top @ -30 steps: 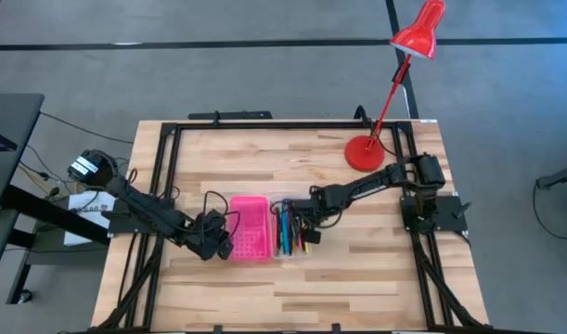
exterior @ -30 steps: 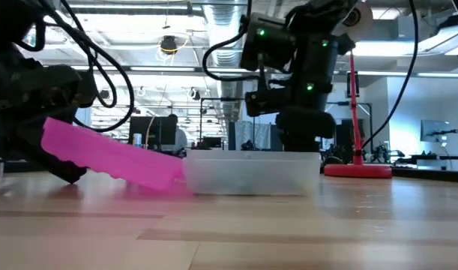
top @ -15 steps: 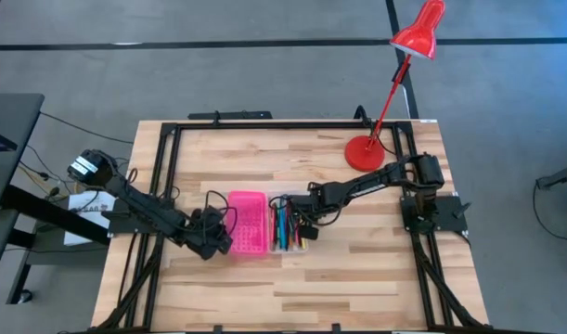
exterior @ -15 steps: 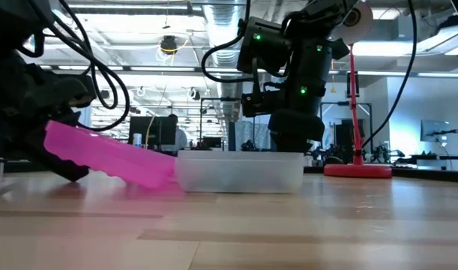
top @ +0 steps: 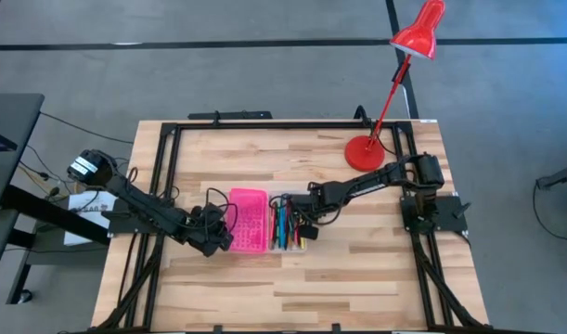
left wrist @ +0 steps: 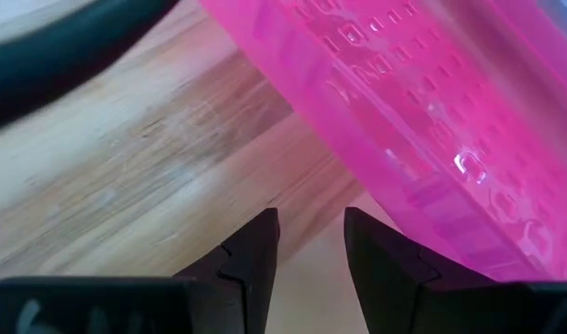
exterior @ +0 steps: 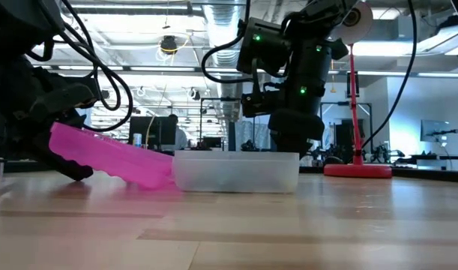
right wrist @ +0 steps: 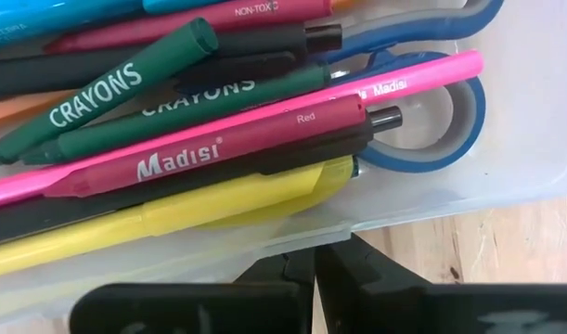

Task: Pick & place school supplies into a supply box
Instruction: Close the pink supply box

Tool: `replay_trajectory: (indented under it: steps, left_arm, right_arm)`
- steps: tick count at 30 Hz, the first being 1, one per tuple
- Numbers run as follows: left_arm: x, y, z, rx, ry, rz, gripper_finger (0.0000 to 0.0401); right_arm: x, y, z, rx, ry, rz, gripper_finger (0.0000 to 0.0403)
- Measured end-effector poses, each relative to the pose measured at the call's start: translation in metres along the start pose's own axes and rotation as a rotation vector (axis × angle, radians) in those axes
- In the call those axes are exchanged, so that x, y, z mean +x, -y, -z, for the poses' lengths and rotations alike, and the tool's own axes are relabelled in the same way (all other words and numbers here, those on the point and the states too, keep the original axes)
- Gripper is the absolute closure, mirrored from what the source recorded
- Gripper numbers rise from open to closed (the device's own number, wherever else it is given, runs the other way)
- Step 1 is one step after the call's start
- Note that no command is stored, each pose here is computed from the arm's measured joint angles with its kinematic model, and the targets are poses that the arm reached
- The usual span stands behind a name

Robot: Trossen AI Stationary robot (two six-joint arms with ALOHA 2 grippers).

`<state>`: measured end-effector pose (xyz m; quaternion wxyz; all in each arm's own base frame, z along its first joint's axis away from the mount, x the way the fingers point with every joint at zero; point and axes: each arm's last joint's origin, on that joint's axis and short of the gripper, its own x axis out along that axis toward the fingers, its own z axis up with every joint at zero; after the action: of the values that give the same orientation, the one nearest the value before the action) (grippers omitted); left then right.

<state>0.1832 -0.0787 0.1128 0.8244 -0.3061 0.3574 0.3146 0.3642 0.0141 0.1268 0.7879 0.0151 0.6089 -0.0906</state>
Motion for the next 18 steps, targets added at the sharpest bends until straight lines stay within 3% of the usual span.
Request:
replay_trajectory:
  steps: [18]
  left_arm:
    - [0.0001,-0.0011,0.0005,0.006,-0.009,-0.008,0.0276]
  right_arm:
    - [-0.0051,0.0042,0.0030,-0.012,-0.038,-0.002,0.0403]
